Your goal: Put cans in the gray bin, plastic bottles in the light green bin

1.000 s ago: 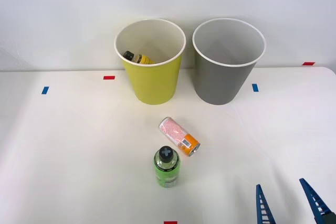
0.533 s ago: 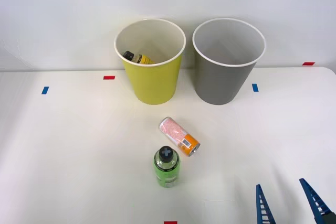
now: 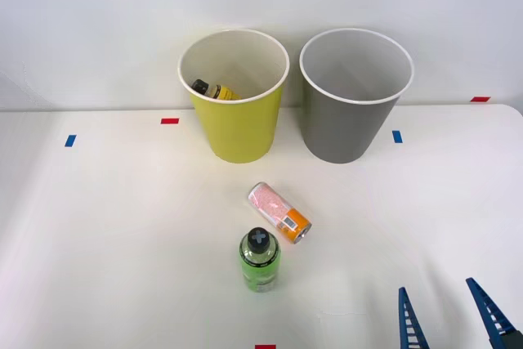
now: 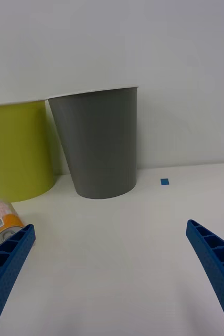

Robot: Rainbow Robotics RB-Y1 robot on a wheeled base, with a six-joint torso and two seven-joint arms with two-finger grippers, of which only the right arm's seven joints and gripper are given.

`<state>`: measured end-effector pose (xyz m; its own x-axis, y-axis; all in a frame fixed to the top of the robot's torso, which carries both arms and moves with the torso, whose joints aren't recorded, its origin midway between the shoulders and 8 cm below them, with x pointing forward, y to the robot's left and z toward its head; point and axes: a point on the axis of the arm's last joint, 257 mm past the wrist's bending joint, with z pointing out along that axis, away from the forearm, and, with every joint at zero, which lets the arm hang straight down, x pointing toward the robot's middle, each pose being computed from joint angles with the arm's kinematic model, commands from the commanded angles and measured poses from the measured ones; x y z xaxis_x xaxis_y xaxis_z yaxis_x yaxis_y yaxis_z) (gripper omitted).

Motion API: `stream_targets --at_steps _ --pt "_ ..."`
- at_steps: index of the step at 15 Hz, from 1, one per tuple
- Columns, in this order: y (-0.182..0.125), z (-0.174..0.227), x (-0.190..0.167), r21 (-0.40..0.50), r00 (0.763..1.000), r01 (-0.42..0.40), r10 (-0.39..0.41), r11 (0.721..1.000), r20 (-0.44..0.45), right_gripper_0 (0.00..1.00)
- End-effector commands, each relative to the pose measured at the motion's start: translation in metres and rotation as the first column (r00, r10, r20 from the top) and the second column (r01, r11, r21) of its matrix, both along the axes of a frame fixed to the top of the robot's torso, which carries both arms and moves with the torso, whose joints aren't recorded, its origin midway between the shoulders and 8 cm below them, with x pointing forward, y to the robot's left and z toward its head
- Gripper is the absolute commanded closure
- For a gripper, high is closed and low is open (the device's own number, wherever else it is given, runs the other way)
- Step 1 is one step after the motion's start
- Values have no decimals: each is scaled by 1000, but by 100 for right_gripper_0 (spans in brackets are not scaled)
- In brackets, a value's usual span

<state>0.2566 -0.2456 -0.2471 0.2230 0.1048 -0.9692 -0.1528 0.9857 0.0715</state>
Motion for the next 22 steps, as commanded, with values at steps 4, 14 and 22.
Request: stream_targets --at_steps 4,14,22 --pt "0 0 0 0 1000 0 0 1000 0 0" --pt "0 0 0 0 1000 0 0 1000 0 0" --pt "0 0 0 0 1000 0 0 1000 0 0"
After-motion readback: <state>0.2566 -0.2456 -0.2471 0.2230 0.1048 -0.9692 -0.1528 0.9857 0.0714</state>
